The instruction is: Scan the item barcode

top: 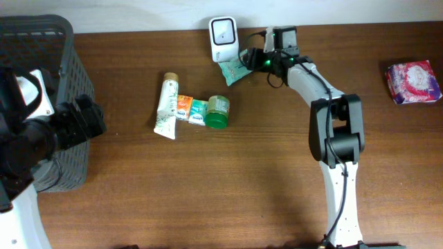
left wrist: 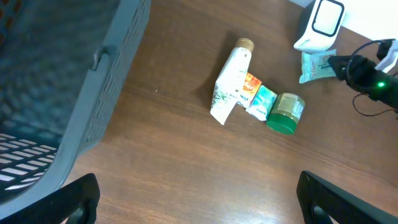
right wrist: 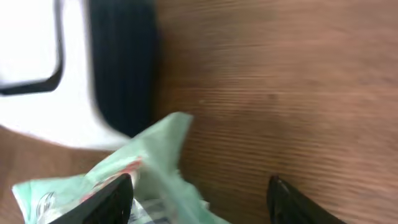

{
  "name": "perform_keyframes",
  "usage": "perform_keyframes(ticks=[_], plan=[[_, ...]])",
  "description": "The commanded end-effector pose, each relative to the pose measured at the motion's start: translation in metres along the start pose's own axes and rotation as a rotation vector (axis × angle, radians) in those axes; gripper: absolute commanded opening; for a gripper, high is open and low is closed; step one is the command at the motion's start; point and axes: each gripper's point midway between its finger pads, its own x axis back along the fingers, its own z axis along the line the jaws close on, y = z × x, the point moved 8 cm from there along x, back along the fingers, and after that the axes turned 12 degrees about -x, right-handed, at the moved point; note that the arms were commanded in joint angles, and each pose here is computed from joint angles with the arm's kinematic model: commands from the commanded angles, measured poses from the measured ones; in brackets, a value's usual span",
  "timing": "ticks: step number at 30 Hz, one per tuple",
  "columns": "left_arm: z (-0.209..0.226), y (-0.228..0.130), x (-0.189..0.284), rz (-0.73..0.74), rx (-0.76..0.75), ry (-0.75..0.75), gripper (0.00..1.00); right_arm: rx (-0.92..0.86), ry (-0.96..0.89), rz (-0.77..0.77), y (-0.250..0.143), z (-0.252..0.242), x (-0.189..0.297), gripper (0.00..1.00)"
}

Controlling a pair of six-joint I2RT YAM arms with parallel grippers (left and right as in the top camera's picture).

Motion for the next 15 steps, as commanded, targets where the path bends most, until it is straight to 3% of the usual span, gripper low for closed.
perform_keyframes(ticks=[1,7,9,10,11,12,15], plan=[[0.001,-0.001,0.000,0.001,0.014,0.003,0.99,0.211,0.040,0.003,-0.005,0.018,-0.005,0.65],[0.001,-0.001,0.000,0.001,0.014,0.003,0.99,0.227,0.035,0.017,-0.008,0.016,-0.007,0.64],[0.001,-0.001,0.000,0.001,0.014,0.003,0.99,0.207,0.019,0.072,-0.017,0.011,-0.007,0.37],[0.001,-0.001,0.000,0.001,0.014,0.003,0.99,0.193,0.019,0.112,-0.023,0.010,-0.006,0.31],[0.001,-0.001,0.000,0.001,0.014,0.003,0.99,0.175,-0.003,0.169,-0.033,0.005,-0.005,0.09],[0.001,-0.001,0.000,0.001,0.014,0.003,0.99,0.158,-0.019,0.210,-0.039,0.002,-0.004,0.04],[0.001,-0.001,0.000,0.001,0.014,0.003,0.99,0.091,-0.087,0.374,-0.061,-0.004,0.014,0.04]])
